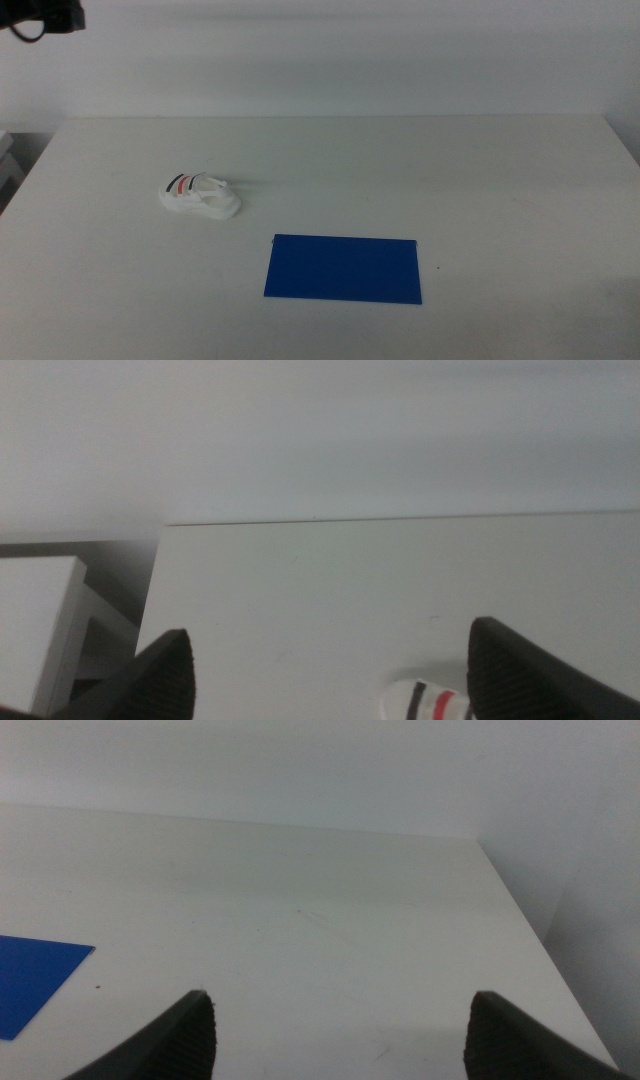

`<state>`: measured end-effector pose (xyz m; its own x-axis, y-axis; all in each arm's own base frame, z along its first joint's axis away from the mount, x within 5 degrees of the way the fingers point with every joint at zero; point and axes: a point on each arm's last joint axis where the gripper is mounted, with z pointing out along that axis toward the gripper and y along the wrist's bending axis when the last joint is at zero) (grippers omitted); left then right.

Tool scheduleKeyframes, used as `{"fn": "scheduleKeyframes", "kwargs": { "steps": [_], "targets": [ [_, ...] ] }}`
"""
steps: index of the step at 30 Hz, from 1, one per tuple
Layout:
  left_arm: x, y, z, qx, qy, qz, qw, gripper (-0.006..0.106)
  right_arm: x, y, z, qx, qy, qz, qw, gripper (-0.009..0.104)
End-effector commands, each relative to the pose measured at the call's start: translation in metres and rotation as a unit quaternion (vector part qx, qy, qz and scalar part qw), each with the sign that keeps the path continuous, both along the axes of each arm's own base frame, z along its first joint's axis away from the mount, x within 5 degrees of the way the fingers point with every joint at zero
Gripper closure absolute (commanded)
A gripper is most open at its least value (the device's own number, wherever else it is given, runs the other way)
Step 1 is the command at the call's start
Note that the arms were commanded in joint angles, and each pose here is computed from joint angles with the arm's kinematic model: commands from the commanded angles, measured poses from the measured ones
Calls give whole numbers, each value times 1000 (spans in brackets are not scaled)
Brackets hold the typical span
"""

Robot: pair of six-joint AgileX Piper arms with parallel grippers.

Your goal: Use one arm to grab the shoe from the table and place it on the mat.

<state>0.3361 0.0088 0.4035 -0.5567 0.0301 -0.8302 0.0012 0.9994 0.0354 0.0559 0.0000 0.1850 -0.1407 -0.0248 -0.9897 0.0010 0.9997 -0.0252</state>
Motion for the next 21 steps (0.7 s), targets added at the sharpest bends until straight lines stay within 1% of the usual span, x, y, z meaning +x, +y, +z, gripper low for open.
{"fn": "scheduleKeyframes", "kwargs": {
  "steps": [1,8,9,13,15,18,21],
  "targets": [
    [8,-1,24,11,-43,-11,999,7,-1,0,7,-9,-49,-1,999,31],
    [58,-3,9,37,16,-56,998,7,-1,0,7,-9,-49,-1,999,31],
    [64,-4,8,38,17,-61,997,7,-1,0,7,-9,-49,-1,999,31],
    [87,-7,-7,21,40,-79,996,7,-1,0,7,-9,-49,-1,999,31],
    [96,-9,-19,25,55,-94,994,7,-1,0,7,-9,-49,-1,999,31],
    [104,-13,-33,59,70,-131,987,7,-1,0,7,-9,-49,-1,999,31],
    [107,-16,-40,112,77,-181,974,7,-1,0,7,-9,-49,-1,999,31]
  ]
}}
